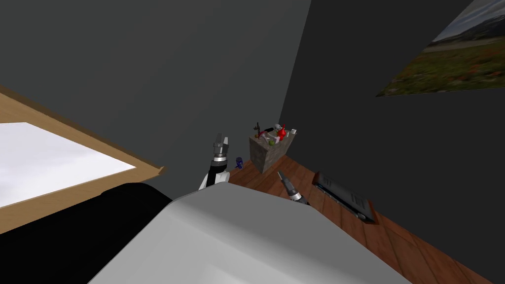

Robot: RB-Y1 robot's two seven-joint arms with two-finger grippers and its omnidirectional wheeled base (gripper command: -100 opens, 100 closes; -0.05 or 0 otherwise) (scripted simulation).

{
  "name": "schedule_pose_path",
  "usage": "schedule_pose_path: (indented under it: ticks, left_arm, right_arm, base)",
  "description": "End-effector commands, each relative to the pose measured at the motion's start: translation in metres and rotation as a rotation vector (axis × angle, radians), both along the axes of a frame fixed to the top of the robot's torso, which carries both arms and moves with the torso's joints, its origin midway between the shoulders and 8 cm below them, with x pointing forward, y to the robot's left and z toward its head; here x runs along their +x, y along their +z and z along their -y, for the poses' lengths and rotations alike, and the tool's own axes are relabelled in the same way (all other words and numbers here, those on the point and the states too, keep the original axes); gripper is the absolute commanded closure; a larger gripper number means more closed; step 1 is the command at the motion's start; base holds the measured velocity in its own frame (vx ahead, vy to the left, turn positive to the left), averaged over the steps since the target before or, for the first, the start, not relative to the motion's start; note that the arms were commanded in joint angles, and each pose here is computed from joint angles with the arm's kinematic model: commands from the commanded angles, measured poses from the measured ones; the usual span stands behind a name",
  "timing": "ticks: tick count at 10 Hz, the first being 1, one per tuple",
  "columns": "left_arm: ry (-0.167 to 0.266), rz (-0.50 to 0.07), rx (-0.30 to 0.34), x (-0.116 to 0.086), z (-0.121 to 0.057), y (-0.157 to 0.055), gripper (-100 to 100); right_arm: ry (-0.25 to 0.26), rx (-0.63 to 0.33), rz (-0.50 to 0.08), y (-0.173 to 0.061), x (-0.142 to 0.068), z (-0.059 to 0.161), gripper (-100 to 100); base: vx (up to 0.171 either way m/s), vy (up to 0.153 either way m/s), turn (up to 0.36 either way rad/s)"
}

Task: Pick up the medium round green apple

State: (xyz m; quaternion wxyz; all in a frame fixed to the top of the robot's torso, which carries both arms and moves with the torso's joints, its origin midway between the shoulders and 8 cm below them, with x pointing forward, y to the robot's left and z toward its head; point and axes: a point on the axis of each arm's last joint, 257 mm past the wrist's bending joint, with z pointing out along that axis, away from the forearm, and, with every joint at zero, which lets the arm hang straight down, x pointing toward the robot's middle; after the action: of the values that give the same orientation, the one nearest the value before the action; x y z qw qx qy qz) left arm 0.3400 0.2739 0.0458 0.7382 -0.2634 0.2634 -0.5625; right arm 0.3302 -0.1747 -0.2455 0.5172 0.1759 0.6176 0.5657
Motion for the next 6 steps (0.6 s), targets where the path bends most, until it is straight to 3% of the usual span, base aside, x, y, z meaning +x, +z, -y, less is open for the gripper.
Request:
schedule_pose_path:
  ticks: [1,6]
  left_arm:
    - [0.000,0.000,0.000,0.000,0.000,0.000,0]
    - [0.000,0.000,0.000,0.000,0.000,0.000,0]
  right_arm:
    - [0.013,-0.053,-0.026,-0.019,-0.006,0.004,-100]
    - [0.085,-0.302,-0.140,-0.102,-0.042,0.034,-100]
  base:
    - [-0.036,0.048,0.087]
    - [-0.027,0.068,0.142]
